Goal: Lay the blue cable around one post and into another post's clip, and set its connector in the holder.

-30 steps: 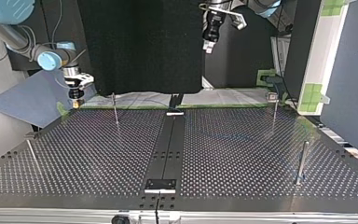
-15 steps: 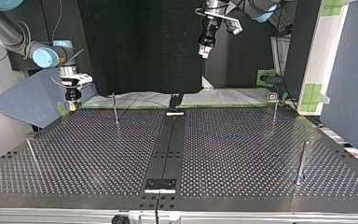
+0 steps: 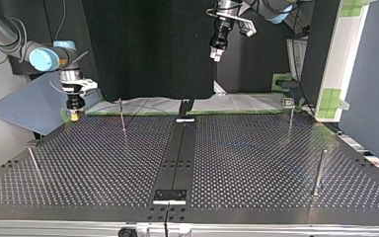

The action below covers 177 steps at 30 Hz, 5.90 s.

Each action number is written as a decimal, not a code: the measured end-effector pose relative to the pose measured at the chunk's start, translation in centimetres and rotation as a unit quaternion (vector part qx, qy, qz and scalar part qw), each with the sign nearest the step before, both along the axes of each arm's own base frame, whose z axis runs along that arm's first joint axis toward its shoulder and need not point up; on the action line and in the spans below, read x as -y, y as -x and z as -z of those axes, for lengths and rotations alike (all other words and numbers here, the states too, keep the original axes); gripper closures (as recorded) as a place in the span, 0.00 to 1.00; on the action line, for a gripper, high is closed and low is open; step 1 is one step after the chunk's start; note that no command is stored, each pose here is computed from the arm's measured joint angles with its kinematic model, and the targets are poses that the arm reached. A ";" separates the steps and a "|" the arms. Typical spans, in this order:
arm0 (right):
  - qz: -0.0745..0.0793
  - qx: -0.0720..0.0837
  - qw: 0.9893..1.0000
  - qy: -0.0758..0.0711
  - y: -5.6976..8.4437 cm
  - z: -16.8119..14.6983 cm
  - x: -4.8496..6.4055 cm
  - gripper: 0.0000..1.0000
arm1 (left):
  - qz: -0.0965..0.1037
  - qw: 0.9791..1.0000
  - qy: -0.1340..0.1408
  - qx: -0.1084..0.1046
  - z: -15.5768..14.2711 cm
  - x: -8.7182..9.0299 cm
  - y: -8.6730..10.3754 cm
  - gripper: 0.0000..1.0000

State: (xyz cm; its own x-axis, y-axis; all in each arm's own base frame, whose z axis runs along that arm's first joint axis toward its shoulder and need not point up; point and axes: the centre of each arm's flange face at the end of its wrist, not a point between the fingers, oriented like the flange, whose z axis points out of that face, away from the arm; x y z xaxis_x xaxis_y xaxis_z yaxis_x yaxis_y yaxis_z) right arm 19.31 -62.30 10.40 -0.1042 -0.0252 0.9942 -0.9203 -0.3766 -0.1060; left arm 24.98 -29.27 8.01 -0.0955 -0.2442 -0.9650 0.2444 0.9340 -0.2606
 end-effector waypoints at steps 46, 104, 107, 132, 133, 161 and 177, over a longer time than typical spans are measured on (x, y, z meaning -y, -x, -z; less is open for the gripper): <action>0.033 0.023 0.998 0.050 -0.4 -18.8 -3.7 1.00 | 0.002 1.000 -0.014 -0.020 0.4 -0.2 0.4 0.00; 0.057 -0.026 0.998 -0.007 3.6 -17.7 1.9 1.00 | -0.004 0.999 -0.021 -0.029 0.6 -0.4 0.5 0.00; 0.048 -0.027 0.998 -0.007 3.6 -17.8 2.1 1.00 | -0.008 0.999 -0.023 -0.032 0.6 -0.5 0.5 0.00; 0.001 -0.050 0.999 0.013 6.1 -19.4 3.4 1.00 | -0.016 0.998 -0.036 -0.051 0.7 -0.6 0.0 0.00; 0.000 -0.050 0.999 0.013 6.1 -19.5 3.4 1.00 | -0.016 0.998 -0.036 -0.050 0.7 -0.6 0.0 0.00; -0.005 -0.057 0.998 0.002 6.5 -18.4 4.5 1.00 | -0.025 0.998 -0.037 -0.050 0.6 -0.7 -0.1 0.00; -0.029 -0.056 0.998 0.018 6.4 -18.0 5.1 1.00 | -0.026 0.998 -0.037 -0.050 0.6 -0.7 -0.2 0.00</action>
